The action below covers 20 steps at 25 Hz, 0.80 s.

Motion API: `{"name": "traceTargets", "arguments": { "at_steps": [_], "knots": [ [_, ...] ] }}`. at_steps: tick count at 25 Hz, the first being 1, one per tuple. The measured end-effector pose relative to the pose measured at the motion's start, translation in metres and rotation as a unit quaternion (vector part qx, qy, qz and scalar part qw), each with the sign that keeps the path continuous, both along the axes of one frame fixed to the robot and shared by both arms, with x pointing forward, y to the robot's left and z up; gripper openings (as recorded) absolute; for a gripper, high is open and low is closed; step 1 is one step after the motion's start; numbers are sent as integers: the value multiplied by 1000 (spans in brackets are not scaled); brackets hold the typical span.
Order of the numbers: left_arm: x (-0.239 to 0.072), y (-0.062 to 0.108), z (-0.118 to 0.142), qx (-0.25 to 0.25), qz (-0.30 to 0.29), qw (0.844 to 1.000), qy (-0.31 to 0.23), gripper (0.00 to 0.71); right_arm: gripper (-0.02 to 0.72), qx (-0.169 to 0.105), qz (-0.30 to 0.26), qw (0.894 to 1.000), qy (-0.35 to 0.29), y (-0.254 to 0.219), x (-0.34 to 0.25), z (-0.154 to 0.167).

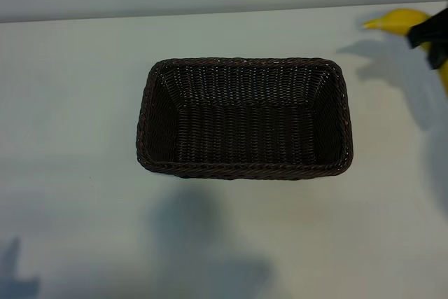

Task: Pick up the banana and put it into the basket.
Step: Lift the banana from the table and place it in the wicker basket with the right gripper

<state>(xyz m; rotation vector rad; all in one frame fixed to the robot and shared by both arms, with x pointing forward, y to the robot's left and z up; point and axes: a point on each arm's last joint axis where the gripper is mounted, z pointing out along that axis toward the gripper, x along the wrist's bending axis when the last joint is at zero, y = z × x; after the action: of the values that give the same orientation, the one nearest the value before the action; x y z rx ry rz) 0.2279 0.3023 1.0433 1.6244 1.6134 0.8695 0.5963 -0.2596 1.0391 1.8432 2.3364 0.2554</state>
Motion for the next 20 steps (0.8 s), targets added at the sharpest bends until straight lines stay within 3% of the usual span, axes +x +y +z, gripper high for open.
{"name": "traceTargets", "arguments": {
  "at_steps": [7, 10, 15, 17, 20],
  "knots": [
    [0, 0, 0, 0, 0, 1000, 0, 579, 419, 14, 133, 990, -30, 97, -18, 1],
    [0, 0, 0, 0, 0, 1000, 0, 579, 419, 21, 211, 975, -69, 140, -31, 3],
    [0, 0, 0, 0, 0, 1000, 0, 579, 419, 22, 322, 933, -159, 186, -42, 8],
    [0, 0, 0, 0, 0, 1000, 0, 579, 419, 28, 330, 927, -179, 194, -38, 3],
    [0, 0, 0, 0, 0, 1000, 0, 579, 419, 18, 337, 927, -167, 198, -32, -16]
  ]
}}
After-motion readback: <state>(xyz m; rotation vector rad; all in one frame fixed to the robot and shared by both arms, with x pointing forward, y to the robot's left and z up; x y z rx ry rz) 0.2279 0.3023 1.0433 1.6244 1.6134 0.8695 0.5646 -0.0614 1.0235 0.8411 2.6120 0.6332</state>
